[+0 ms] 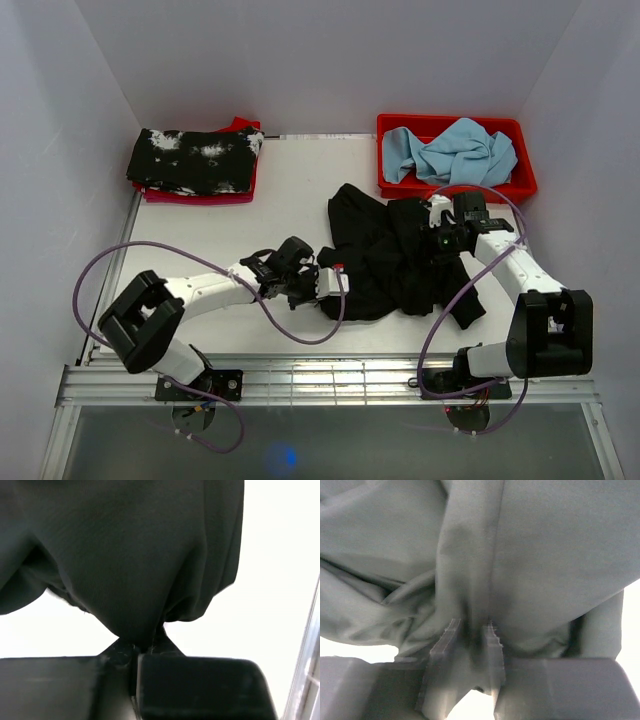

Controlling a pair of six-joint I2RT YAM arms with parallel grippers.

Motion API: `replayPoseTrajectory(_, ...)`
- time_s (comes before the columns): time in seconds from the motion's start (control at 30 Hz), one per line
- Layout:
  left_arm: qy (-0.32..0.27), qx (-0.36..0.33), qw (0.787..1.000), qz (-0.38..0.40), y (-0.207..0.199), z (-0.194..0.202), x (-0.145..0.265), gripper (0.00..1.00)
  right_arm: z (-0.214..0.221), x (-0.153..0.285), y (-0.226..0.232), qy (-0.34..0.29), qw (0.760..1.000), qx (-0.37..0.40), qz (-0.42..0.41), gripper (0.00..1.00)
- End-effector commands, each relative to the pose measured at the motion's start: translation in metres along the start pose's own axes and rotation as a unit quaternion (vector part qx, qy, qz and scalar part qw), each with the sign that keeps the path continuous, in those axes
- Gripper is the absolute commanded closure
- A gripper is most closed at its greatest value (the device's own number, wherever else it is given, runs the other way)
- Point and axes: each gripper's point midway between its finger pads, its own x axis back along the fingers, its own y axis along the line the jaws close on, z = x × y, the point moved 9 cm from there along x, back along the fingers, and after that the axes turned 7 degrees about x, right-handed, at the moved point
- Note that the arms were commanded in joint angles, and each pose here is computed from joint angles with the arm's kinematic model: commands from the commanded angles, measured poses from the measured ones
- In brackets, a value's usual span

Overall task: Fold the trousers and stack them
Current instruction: Flatten the trousers out

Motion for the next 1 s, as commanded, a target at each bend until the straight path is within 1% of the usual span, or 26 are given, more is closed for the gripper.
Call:
replayPoseTrajectory(0.0, -0.011, 0.019, 0.999, -0.034, 0.0, -0.003, 0.028, 1.0, 0.002, -0.003, -0.01, 0.006, 0.999, 0.022, 0.033, 0.79)
replayPoseTrajectory(0.03, -0.005, 0.033, 0.999, -0.037, 0.0, 0.0, 0.033, 1.0, -0.001, 0.0, -0.014, 0.003, 0.999, 0.02, 0.041, 0.85)
replayPoseTrajectory(0.07, -0.011, 0.058, 0.997, -0.052, 0.006, 0.002, 0.043, 1.0, -0.001, 0.003, -0.017, 0.006, 0.999, 0.018, 0.045, 0.9)
replayPoseTrajectory(0.1, -0.012, 0.072, 0.996, -0.059, 0.008, 0.004, 0.049, 1.0, -0.002, 0.006, -0.019, 0.009, 0.999, 0.014, 0.049, 0.92)
replayPoseTrajectory(0.13, -0.006, 0.085, 0.994, -0.062, 0.009, 0.009, 0.055, 1.0, 0.001, 0.012, -0.022, 0.016, 0.999, 0.007, 0.051, 0.92)
replayPoseTrajectory(0.2, -0.008, 0.109, 0.99, -0.088, 0.016, 0.017, 0.072, 1.0, -0.005, 0.023, -0.026, 0.005, 0.998, 0.006, 0.058, 0.92)
replayPoseTrajectory(0.23, 0.001, 0.12, 0.988, -0.092, 0.016, 0.022, 0.078, 1.0, -0.002, 0.032, -0.034, 0.003, 0.998, -0.01, 0.066, 0.92)
replayPoseTrajectory(0.3, 0.005, 0.14, 0.983, -0.12, 0.022, 0.032, 0.095, 1.0, -0.009, 0.048, -0.039, -0.009, 0.997, 0.001, 0.076, 0.92)
replayPoseTrajectory(0.33, 0.016, 0.148, 0.981, -0.126, 0.021, 0.037, 0.1, 1.0, -0.008, 0.057, -0.044, -0.011, 0.996, -0.003, 0.086, 0.92)
replayPoseTrajectory(0.37, 0.021, 0.16, 0.977, -0.142, 0.024, 0.042, 0.108, 1.0, -0.005, 0.065, -0.045, 0.0, 0.996, 0.004, 0.088, 0.92)
replayPoseTrajectory(0.43, 0.035, 0.173, 0.97, -0.166, 0.024, 0.049, 0.12, 1.0, -0.005, 0.087, -0.053, -0.007, 0.993, 0.011, 0.116, 0.92)
replayPoseTrajectory(0.5, 0.055, 0.193, 0.96, -0.195, 0.025, 0.057, 0.131, 1.0, 0.002, 0.102, -0.06, 0.004, 0.99, 0.034, 0.137, 0.92)
replayPoseTrajectory(0.57, 0.063, 0.209, 0.949, -0.227, 0.026, 0.062, 0.139, 1.0, 0.012, 0.114, -0.071, 0.015, 0.987, 0.03, 0.16, 0.92)
replayPoseTrajectory(0.6, 0.07, 0.217, 0.942, -0.245, 0.028, 0.066, 0.144, 1.0, 0.016, 0.12, -0.076, 0.024, 0.984, 0.04, 0.172, 0.92)
replayPoseTrajectory(0.67, 0.093, 0.233, 0.92, -0.3, 0.031, 0.078, 0.156, 1.0, 0.023, 0.134, -0.088, 0.017, 0.98, 0.026, 0.196, 0.92)
replayPoseTrajectory(0.8, 0.091, 0.251, 0.886, -0.378, 0.04, 0.091, 0.18, 1.0, 0.013, 0.156, -0.099, -0.028, 0.979, 0.022, 0.203, 0.92)
replayPoseTrajectory(0.87, 0.091, 0.255, 0.873, -0.405, 0.043, 0.095, 0.188, 1.0, 0.005, 0.164, -0.099, -0.046, 0.978, 0.02, 0.202, 0.92)
replayPoseTrajectory(0.97, 0.077, 0.253, 0.864, -0.429, 0.047, 0.09, 0.199, 1.0, -0.001, 0.167, -0.098, -0.061, 0.979, 0.022, 0.195, 0.92)
